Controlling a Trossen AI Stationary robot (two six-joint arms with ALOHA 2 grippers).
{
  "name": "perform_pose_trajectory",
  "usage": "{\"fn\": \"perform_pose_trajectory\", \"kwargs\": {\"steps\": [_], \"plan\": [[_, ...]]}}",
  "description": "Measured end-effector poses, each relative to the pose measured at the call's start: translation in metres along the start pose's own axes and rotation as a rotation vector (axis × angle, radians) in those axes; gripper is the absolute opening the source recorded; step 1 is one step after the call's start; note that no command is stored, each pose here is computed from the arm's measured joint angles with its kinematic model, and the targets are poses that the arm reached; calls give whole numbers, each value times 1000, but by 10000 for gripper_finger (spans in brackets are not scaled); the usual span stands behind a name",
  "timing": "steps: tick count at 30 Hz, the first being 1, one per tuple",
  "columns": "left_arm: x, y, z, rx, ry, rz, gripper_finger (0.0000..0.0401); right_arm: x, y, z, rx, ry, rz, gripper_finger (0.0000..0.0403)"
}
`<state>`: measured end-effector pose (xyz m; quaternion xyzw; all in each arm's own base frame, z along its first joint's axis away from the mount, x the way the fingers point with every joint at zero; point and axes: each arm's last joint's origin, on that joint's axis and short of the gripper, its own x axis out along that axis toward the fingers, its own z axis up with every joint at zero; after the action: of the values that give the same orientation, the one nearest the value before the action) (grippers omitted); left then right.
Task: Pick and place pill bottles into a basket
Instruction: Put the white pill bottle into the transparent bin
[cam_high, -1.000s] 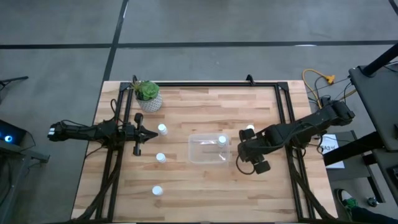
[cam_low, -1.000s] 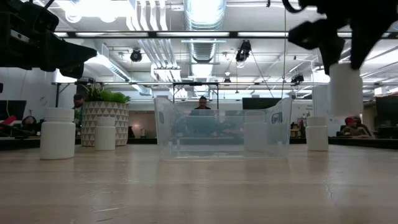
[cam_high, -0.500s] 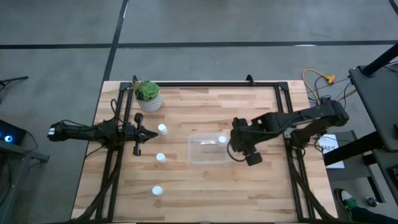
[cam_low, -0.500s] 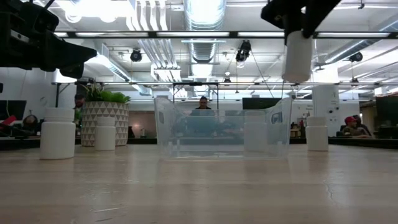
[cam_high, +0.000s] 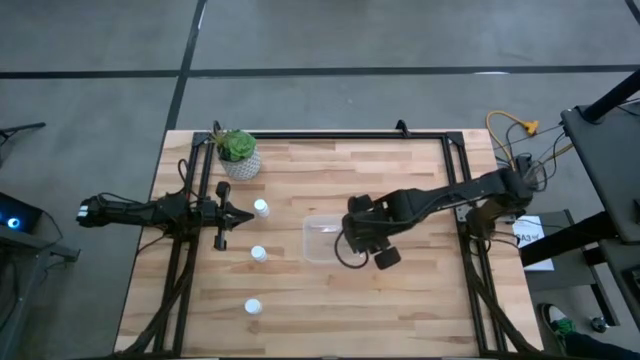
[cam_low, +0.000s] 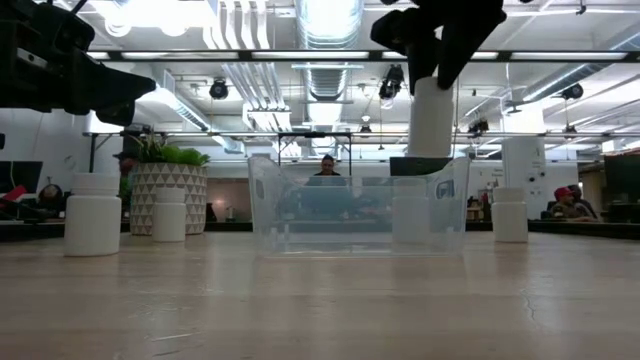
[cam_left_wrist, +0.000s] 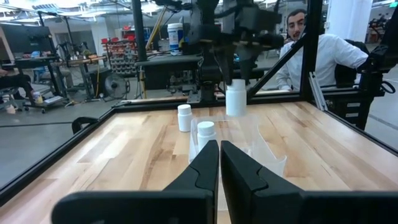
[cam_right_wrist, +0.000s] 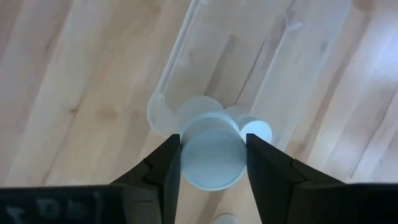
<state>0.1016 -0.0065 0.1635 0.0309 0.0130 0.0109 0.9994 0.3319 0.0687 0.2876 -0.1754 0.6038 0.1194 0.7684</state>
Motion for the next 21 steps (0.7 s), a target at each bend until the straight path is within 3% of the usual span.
{"fn": "perform_pose_trajectory", "kwargs": {"steps": [21], "plan": [[0,0,0,0,0,0,0,49,2,9,-37,46,11,137]]}}
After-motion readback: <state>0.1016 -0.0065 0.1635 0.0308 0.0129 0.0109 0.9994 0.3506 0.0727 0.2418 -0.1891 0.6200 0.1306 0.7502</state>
